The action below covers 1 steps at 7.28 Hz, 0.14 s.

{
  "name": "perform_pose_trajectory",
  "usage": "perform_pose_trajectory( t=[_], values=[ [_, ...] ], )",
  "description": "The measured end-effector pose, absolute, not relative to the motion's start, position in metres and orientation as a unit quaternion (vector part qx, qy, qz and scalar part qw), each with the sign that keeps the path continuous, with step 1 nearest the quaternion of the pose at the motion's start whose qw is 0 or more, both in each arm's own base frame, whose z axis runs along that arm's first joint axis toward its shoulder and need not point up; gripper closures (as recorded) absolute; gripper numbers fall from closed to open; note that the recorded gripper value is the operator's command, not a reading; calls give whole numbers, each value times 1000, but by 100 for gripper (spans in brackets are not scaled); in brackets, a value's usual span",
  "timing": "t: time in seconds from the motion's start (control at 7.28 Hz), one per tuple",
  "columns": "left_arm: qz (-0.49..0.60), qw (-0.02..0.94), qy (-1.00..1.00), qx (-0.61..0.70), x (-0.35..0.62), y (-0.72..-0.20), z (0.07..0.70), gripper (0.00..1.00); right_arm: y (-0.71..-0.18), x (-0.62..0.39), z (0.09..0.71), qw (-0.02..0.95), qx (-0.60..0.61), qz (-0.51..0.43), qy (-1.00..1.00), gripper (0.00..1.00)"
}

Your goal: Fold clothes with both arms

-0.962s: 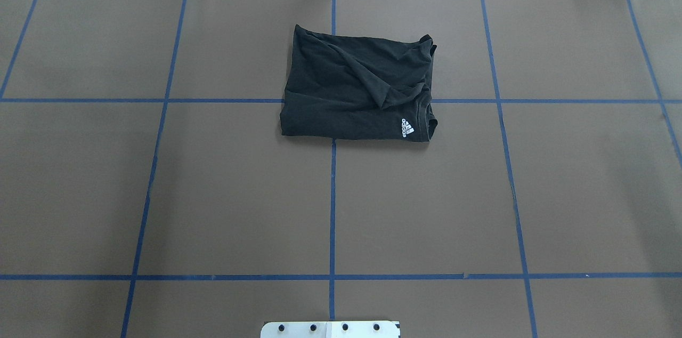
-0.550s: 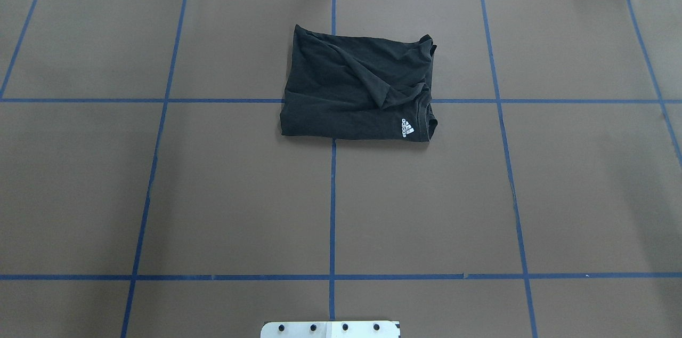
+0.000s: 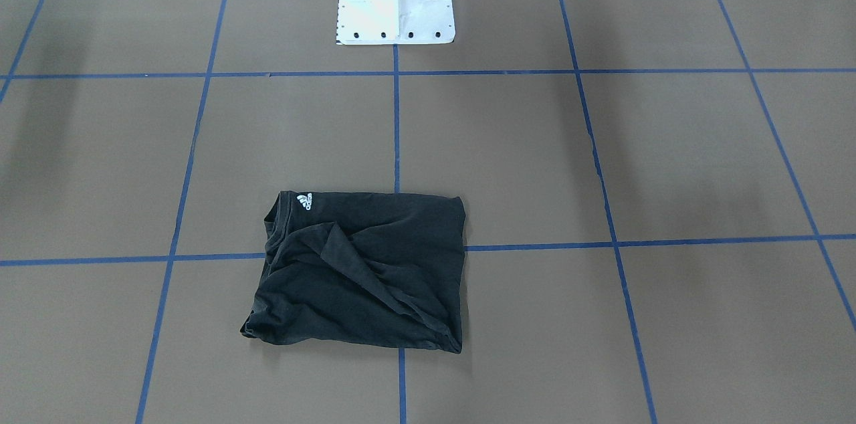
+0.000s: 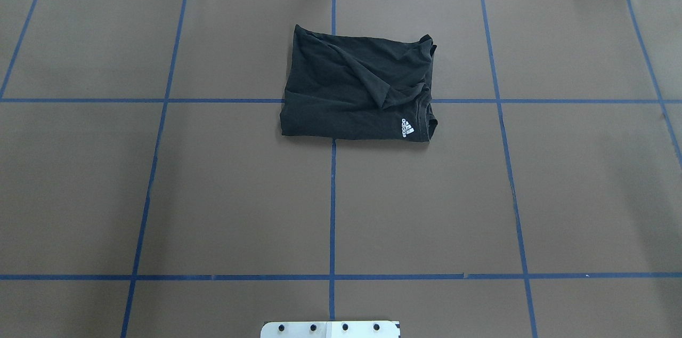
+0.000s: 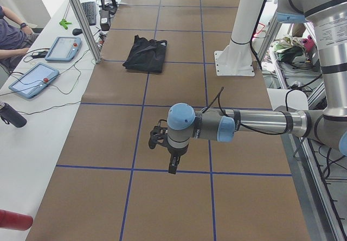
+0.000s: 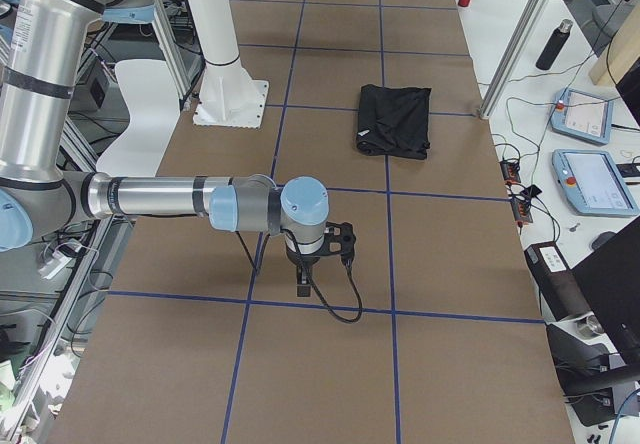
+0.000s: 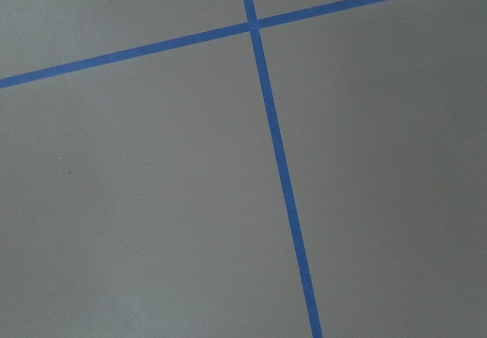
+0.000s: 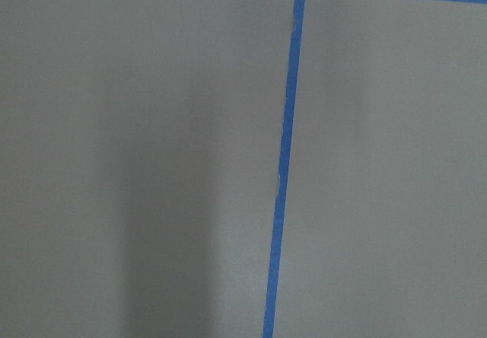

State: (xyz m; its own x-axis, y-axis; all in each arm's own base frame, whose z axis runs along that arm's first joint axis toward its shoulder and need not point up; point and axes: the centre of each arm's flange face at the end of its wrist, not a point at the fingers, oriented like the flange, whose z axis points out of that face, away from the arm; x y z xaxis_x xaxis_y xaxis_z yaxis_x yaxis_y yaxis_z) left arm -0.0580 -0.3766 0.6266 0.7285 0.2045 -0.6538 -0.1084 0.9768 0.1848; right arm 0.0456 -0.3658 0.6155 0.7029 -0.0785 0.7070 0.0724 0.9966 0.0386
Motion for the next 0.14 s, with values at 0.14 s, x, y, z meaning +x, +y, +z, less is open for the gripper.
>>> perform_pose_trajectory(
  t=[0.14],
  values=[
    [84,927,359,67,-58,-377,626,0,-367,45,612,923,7,-42,-384,0]
  ],
)
